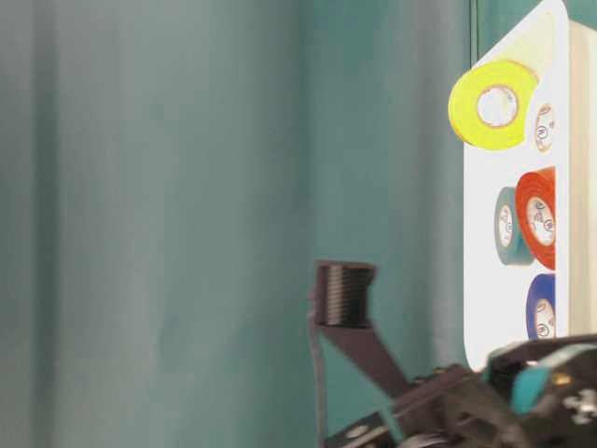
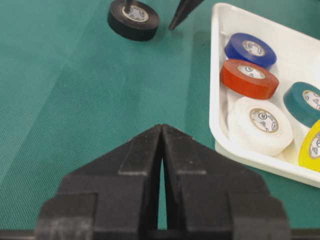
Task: Put the tape into the white case with the left arm.
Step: 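Lower the left gripper and close it on the black tape rim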
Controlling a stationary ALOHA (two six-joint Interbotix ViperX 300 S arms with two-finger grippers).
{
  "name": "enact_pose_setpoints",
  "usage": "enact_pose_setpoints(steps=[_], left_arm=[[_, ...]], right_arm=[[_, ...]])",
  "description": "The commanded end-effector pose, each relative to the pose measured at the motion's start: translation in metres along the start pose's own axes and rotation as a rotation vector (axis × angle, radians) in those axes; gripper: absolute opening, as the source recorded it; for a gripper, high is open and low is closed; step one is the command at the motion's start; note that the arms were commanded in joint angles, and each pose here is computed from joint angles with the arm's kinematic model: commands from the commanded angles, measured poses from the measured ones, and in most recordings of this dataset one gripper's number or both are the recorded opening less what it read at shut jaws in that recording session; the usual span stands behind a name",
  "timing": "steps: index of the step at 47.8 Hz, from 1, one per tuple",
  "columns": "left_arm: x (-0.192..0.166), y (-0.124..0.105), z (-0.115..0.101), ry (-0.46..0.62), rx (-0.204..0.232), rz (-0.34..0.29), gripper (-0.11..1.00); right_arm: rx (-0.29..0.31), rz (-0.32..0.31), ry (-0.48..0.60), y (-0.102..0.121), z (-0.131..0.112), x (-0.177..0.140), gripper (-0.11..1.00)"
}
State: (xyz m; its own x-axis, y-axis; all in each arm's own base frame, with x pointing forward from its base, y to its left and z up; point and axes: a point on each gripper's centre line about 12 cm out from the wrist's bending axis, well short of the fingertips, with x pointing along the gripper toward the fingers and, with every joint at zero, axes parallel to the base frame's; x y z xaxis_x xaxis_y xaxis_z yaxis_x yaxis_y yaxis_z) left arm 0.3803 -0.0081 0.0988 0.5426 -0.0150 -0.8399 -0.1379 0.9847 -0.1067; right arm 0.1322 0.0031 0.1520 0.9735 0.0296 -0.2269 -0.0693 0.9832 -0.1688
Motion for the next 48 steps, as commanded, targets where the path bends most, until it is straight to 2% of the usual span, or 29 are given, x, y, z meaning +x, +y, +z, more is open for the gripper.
enact_pose_setpoints(steps=[1,14,19,22,30,32,39,48], left_arm=[[0.004,0.001,0.003,-0.005,0.004,0.001,0.91],[0.015,0.001,0.0,0.018,0.006,0.006,0.91],[0.015,0.001,-0.001,0.021,0.008,0.006,0.87],[0.015,0.001,-0.001,0.022,0.008,0.006,0.75],[0.013,0.001,0.0,0.013,0.009,0.004,0.31],[0.011,0.0,0.001,0.009,0.012,0.002,0.25],[0.006,-0.001,0.004,-0.002,0.011,0.0,0.25],[-0.011,-0.011,0.012,-0.04,0.03,-0.02,0.25]], right_arm=[[-0.006,0.008,0.014,0.002,-0.006,0.0,-0.09],[-0.006,0.008,0.014,0.002,-0.006,0.0,-0.09],[-0.006,0.006,0.016,0.002,-0.006,0.0,-0.09],[-0.007,0.007,0.016,0.002,-0.006,0.0,-0.09],[-0.007,0.007,0.016,0.002,-0.006,0.0,-0.09],[-0.008,0.008,0.015,0.002,-0.006,0.0,-0.09],[-0.007,0.007,0.016,0.002,-0.006,0.0,-0.09],[-0.006,0.006,0.016,0.002,-0.006,0.0,-0.09]])
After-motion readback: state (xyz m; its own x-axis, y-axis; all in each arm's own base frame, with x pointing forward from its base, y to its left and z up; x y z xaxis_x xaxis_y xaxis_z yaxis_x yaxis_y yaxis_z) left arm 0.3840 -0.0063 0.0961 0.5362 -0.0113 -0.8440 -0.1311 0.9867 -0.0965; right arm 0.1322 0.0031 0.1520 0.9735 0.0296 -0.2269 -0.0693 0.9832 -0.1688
